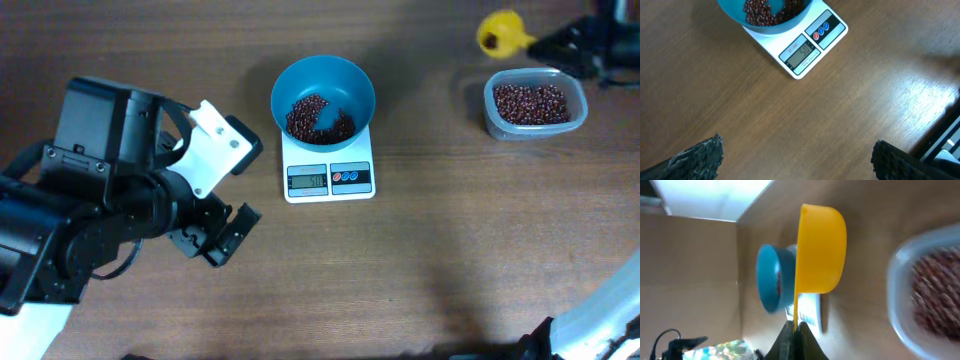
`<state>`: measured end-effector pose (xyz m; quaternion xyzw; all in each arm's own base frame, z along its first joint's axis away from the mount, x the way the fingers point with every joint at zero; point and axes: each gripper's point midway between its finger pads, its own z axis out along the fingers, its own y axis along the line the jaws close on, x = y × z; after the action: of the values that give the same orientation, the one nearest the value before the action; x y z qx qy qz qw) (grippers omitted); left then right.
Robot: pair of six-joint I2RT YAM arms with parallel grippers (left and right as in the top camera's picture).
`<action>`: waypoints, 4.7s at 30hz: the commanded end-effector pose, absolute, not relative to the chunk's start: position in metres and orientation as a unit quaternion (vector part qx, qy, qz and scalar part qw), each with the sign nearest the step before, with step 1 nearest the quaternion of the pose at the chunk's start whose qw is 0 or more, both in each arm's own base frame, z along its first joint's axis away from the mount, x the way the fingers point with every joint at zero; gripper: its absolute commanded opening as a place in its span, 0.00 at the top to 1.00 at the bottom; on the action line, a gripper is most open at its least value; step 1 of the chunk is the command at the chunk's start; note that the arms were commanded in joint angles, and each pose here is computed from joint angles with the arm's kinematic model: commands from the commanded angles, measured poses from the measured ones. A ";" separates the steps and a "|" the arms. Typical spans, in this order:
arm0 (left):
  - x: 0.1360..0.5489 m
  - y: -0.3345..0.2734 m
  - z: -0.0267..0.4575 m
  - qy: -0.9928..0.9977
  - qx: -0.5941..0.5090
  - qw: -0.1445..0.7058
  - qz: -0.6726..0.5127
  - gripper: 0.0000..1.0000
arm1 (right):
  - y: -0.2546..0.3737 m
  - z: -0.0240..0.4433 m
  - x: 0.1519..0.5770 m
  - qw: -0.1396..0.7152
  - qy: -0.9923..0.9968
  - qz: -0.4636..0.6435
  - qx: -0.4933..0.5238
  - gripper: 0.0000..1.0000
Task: Scoop item into bowl and weigh 50g on scale
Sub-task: 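Move the scoop with the right gripper over the bean tub, then carry the scoop with the right gripper down to the table front-right, then lower the scoop onto the table and open the right gripper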
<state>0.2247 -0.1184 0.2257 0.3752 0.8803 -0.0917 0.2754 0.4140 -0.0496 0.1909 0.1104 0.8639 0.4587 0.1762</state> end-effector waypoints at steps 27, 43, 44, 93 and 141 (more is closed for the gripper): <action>0.224 -0.120 0.229 0.877 0.379 0.279 -0.097 0.02 | -0.103 0.170 0.401 0.065 0.986 -0.155 0.020 0.96; 0.224 -0.120 0.229 0.877 0.379 0.279 -0.097 0.01 | -0.023 0.459 0.202 0.456 0.885 0.055 0.074 0.96; 0.224 -0.120 0.229 0.877 0.379 0.279 -0.097 0.01 | -0.021 0.457 0.182 0.464 0.882 0.034 0.080 0.96; 0.224 -0.120 0.229 0.877 0.379 0.279 -0.097 0.01 | 0.010 0.096 0.202 0.427 0.802 0.285 0.305 0.62; 0.224 -0.120 0.229 0.877 0.379 0.279 -0.097 0.01 | 0.011 0.014 0.209 0.026 0.804 0.298 0.513 0.01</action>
<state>0.2244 -0.1184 0.2249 0.3747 0.8811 -0.0932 0.2731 0.2143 0.0314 0.0232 0.4729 0.7996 0.3685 0.0346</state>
